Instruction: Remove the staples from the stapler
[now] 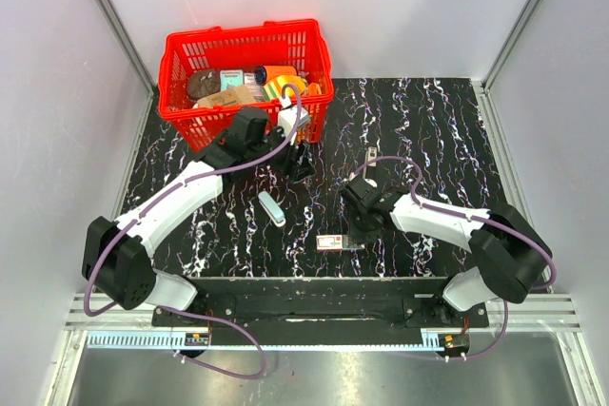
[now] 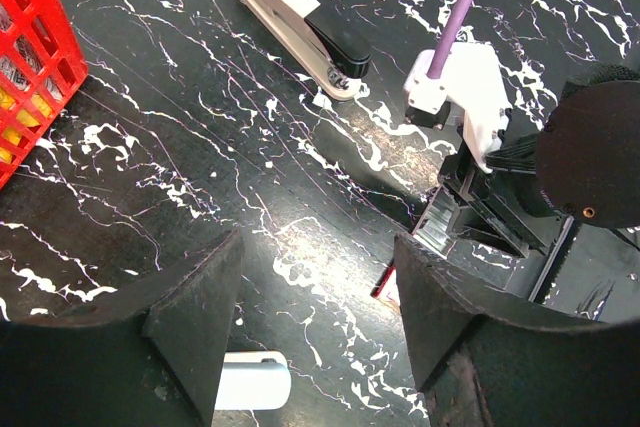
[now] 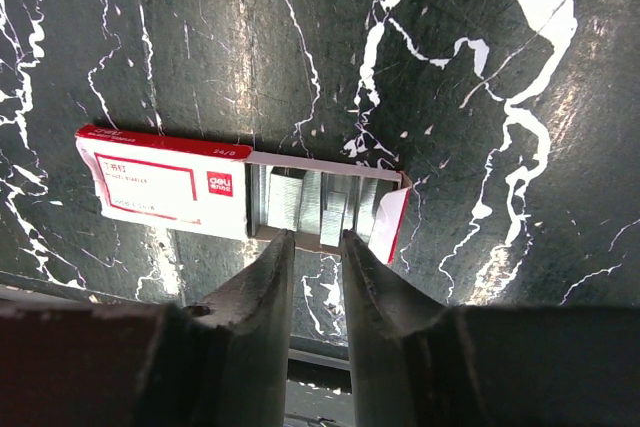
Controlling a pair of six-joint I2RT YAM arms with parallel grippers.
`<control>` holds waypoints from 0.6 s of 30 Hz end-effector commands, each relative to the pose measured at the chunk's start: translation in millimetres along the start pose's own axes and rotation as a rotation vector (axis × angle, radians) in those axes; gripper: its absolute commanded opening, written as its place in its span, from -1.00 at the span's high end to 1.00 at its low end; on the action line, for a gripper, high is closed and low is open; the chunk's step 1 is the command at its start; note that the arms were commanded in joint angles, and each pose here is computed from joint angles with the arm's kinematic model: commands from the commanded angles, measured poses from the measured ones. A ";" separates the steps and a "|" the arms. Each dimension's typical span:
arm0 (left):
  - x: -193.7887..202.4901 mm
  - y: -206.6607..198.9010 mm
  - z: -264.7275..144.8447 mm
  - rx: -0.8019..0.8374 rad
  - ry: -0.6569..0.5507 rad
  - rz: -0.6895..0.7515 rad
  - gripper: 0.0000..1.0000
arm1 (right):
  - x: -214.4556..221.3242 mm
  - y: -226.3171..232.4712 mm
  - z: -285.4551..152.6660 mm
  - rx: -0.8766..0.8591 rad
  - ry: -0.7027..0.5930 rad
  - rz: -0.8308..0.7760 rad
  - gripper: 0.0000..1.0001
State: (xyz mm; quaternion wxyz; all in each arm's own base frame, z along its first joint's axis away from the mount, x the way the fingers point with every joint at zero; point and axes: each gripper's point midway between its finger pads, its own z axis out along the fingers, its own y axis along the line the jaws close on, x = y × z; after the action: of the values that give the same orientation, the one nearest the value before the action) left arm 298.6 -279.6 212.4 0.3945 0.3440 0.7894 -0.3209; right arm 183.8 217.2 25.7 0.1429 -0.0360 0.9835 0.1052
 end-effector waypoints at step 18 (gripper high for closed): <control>-7.8 -0.2 -4.8 -0.033 -0.029 0.083 -0.31 | -25.7 9.1 -20.9 0.001 -0.095 -0.030 0.46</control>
State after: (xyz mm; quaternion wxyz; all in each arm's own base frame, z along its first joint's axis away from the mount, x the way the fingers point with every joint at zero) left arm 298.5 -280.4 211.4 0.3985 0.3535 0.7864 -0.3128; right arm 192.7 221.6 37.6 0.1575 -0.0398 0.9810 0.1058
